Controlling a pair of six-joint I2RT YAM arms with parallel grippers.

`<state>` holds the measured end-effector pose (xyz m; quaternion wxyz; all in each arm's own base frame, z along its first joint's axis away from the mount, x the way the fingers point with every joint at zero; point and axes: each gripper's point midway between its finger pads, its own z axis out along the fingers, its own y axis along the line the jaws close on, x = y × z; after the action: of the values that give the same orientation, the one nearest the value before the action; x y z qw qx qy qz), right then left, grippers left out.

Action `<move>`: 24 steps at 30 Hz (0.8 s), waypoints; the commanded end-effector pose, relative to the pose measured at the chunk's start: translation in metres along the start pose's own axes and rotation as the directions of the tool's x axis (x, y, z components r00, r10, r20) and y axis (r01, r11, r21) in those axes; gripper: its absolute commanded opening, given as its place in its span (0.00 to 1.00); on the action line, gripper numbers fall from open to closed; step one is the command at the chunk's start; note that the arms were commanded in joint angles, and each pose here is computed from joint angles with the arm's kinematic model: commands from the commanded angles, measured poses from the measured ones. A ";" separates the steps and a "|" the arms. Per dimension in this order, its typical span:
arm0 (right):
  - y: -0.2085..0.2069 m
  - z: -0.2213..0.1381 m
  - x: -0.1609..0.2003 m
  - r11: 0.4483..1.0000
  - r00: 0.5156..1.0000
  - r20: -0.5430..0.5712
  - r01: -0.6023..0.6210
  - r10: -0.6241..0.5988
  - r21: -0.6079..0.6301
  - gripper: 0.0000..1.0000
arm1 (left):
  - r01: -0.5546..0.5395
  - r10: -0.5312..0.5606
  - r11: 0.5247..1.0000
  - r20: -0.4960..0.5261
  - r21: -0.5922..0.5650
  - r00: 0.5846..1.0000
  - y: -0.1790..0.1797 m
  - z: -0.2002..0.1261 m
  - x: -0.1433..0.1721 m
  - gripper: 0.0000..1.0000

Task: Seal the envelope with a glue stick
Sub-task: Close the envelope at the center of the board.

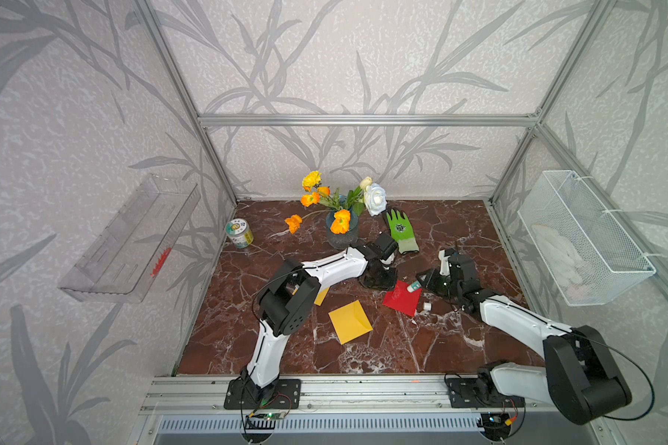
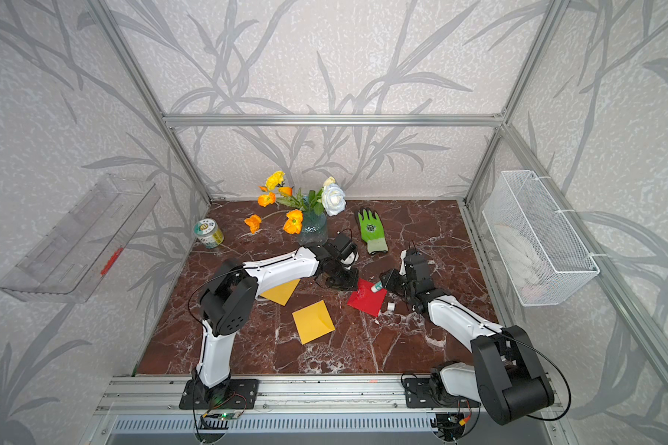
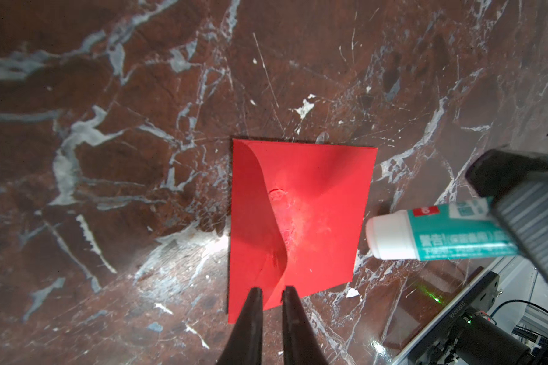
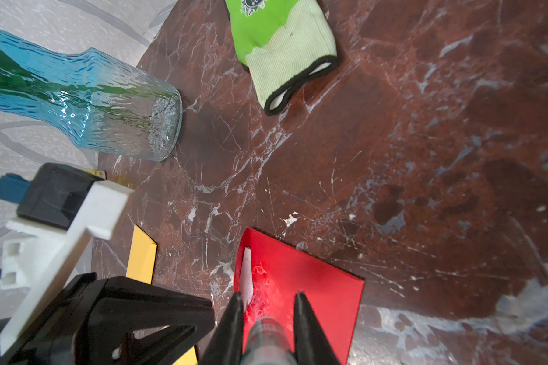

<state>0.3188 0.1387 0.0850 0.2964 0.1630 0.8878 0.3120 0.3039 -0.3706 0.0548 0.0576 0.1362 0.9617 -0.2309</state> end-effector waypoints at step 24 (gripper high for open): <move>-0.006 0.001 0.012 1.000 0.999 -0.033 0.003 -0.003 -0.003 0.00 | 0.024 -0.024 1.000 -0.029 0.000 0.999 0.001 0.026 0.000 0.13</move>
<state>0.3123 0.1388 0.0798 0.2890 0.1591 0.8908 0.3125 0.3035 -0.3736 0.0341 0.0421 0.1284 0.9651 -0.2242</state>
